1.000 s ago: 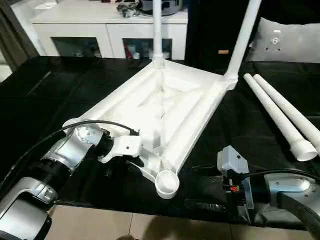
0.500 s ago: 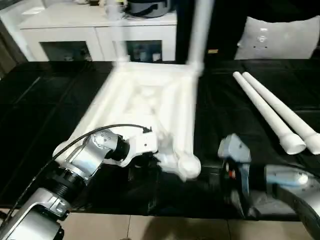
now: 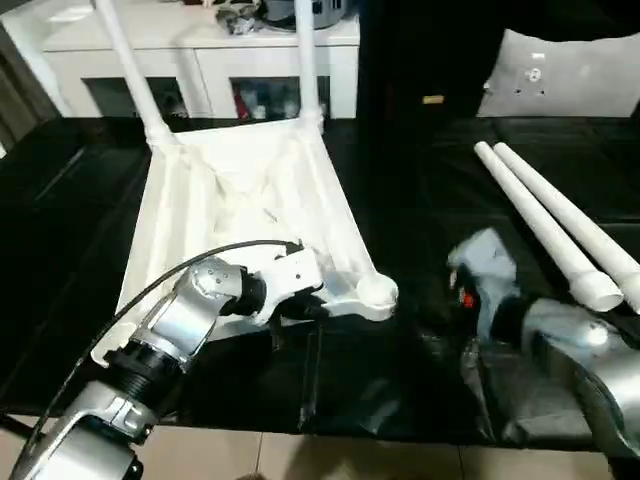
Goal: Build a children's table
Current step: Rotate table base
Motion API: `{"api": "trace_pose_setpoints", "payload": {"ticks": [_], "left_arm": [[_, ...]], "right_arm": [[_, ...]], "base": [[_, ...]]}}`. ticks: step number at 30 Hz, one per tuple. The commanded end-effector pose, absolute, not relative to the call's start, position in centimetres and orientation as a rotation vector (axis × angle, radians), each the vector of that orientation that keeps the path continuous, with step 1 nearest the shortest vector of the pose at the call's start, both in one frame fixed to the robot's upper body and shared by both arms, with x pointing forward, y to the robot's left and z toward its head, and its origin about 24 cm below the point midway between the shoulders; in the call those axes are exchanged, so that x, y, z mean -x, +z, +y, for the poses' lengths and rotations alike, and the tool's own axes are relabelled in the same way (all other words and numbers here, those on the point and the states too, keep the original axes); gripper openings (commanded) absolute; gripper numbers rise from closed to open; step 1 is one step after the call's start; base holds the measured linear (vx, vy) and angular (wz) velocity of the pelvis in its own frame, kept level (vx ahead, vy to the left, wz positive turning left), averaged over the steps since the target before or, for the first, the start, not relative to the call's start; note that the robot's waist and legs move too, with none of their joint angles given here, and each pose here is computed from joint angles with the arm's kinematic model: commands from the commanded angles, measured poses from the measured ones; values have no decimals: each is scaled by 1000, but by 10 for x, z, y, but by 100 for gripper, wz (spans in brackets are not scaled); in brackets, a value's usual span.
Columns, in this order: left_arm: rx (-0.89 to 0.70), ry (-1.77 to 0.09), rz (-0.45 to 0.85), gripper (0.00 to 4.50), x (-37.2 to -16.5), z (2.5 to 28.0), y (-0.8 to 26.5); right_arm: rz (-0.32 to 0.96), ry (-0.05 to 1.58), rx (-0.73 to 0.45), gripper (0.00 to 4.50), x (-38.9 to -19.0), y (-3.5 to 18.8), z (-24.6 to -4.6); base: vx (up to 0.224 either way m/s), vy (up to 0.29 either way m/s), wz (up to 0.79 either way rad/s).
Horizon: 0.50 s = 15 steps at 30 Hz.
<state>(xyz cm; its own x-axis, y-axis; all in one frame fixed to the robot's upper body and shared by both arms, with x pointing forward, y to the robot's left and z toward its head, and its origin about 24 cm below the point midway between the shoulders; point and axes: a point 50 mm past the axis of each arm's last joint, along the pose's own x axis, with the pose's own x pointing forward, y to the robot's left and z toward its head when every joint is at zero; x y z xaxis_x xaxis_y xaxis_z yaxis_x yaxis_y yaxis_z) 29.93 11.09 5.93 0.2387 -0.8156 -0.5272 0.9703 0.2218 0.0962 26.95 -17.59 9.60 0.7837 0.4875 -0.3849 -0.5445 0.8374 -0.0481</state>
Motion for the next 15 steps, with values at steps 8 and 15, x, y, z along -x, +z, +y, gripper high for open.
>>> {"api": "trace_pose_setpoints", "payload": {"ticks": [8,15], "left_arm": [[-300,-1265,224,111,-288,106,98],[-222,-1195,198,172,-275,115,122]], "right_arm": [[449,279,155,450,-315,107,-197],[558,135,157,450,-350,100,-224]], "base": [[0,0,0],[0,0,0]]}}
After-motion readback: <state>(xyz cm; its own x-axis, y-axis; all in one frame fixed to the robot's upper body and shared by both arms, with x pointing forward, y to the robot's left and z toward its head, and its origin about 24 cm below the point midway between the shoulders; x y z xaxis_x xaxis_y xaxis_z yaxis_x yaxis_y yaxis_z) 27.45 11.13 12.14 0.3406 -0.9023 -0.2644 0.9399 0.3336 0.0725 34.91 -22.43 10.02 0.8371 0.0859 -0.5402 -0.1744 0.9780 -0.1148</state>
